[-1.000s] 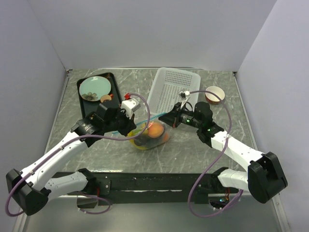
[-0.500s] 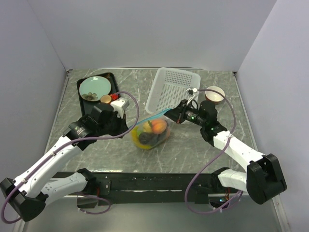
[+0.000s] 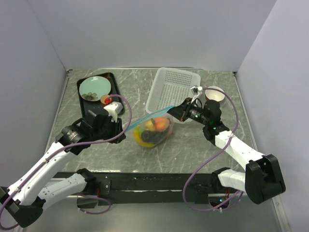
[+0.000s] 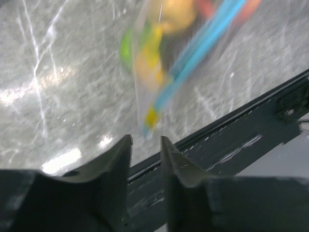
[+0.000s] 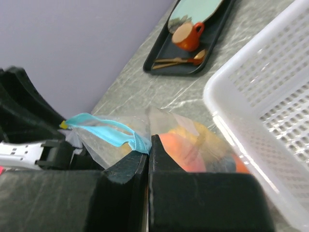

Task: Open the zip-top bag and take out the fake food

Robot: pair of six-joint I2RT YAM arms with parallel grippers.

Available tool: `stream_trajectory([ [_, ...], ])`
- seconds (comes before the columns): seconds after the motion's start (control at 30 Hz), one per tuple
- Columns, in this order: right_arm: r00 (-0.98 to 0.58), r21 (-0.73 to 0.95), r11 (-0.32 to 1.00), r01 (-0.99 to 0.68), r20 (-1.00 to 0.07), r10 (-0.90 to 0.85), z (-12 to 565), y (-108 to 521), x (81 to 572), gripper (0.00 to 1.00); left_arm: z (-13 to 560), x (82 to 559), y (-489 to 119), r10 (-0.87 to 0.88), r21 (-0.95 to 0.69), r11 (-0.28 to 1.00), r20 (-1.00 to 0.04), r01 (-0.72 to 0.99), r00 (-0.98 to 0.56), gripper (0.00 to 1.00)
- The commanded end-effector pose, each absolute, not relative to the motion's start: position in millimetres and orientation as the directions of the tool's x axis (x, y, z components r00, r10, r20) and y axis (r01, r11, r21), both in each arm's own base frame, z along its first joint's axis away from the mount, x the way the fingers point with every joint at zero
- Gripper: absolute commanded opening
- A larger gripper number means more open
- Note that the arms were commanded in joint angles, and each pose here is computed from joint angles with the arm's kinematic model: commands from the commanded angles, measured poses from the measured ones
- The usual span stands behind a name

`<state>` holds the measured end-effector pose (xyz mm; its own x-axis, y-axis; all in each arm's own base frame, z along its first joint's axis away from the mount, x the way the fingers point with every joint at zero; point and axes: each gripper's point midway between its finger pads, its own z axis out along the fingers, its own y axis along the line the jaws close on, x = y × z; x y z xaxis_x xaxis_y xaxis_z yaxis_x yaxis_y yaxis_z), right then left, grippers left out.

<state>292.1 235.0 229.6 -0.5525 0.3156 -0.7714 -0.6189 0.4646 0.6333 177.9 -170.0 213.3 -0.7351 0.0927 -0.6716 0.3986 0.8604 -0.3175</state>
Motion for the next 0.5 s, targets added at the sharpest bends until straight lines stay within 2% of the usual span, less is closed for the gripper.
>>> stream_trajectory([
  [0.0,-0.468,0.589,0.454,-0.669,-0.807,0.359,249,229,301,0.0,234,172,-173,0.114,-0.332,0.832,-0.682,0.445,-0.722,0.43],
  [0.2,-0.475,0.548,0.436,-0.714,-0.836,0.275,241,244,285,0.0,300,179,-199,0.068,-0.381,0.724,-0.79,0.575,-0.609,0.44],
  [0.3,-0.47,0.528,0.42,-0.738,-0.849,0.243,241,252,277,0.0,331,191,-206,0.047,-0.35,0.71,-0.842,0.611,-0.537,0.46],
  [0.4,-0.466,0.513,0.398,-0.761,-0.858,0.215,242,261,270,0.0,337,214,-212,0.096,-0.285,0.735,-0.854,0.615,-0.511,0.45],
  [0.47,-0.464,0.504,0.4,-0.765,-0.863,0.2,240,265,269,0.0,325,221,-227,0.179,-0.268,0.696,-0.834,0.666,-0.522,0.43],
])
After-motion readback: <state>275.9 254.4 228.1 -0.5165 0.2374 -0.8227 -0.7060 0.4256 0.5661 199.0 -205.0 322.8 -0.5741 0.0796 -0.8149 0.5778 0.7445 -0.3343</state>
